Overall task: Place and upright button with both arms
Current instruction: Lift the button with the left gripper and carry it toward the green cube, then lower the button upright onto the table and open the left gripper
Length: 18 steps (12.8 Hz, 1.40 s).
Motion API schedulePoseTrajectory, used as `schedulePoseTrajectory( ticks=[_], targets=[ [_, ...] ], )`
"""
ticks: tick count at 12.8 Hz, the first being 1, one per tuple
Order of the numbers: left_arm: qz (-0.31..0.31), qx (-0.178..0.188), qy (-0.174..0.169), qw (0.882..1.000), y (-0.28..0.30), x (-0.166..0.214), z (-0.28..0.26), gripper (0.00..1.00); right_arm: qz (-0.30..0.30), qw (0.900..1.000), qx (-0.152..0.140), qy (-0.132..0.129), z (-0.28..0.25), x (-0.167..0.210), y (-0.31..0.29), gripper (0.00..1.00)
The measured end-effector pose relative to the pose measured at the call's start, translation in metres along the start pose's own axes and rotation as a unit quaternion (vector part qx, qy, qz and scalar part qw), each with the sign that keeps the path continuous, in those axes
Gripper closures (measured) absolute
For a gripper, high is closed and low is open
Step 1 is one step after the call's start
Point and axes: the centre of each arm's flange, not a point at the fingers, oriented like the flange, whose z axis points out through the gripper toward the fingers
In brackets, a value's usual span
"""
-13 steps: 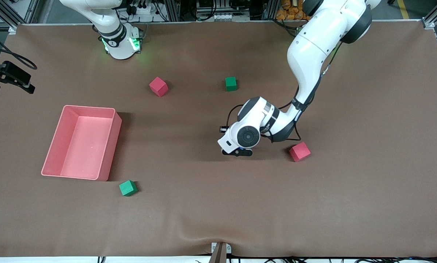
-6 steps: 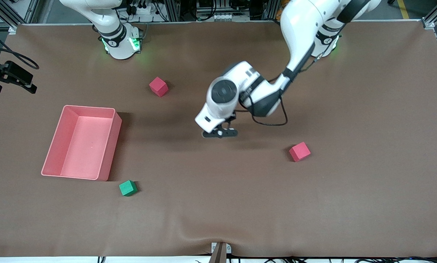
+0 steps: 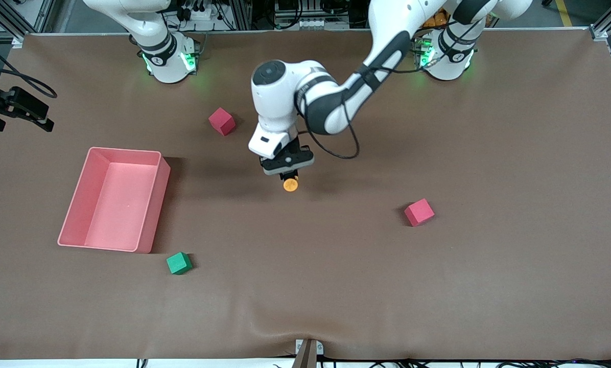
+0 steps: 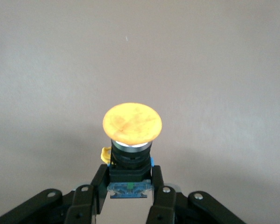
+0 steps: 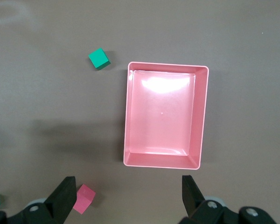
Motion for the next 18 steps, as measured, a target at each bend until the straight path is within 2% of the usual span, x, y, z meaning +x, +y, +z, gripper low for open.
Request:
schedulePoseTrajectory(
  ticks=[3,5,7,10,13,16,18],
  targets=[
    [-0.032,0.003,0.081,0.996,0.009,-0.034,0.010,0.59,0.001,1.000,0.000,0.000,0.000,0.000,0.001,0.00],
    [-0.053,-0.005,0.148,0.987,0.013,-0.066,0.034,0.59,0.001,1.000,0.000,-0.001,0.001,0.000,0.001,0.00],
    [-0.063,-0.019,0.197,0.978,0.016,-0.101,0.064,0.59,0.000,1.000,0.000,-0.001,0.001,0.000,0.001,0.00],
    [-0.045,-0.032,0.237,0.970,0.015,-0.143,0.106,0.59,0.001,1.000,0.000,-0.001,0.001,0.000,0.002,0.00],
    [-0.041,-0.061,0.287,0.955,0.009,-0.159,0.135,0.59,0.002,1.000,0.000,-0.001,0.001,0.000,0.003,0.00],
    [-0.010,-0.058,0.314,0.947,-0.002,-0.166,0.155,0.59,0.003,1.000,0.000,-0.002,0.002,0.000,0.003,0.00],
    [-0.004,-0.056,0.318,0.947,-0.003,-0.170,0.161,0.59,0.003,1.000,0.000,-0.009,0.004,-0.001,0.004,0.00]
  ],
)
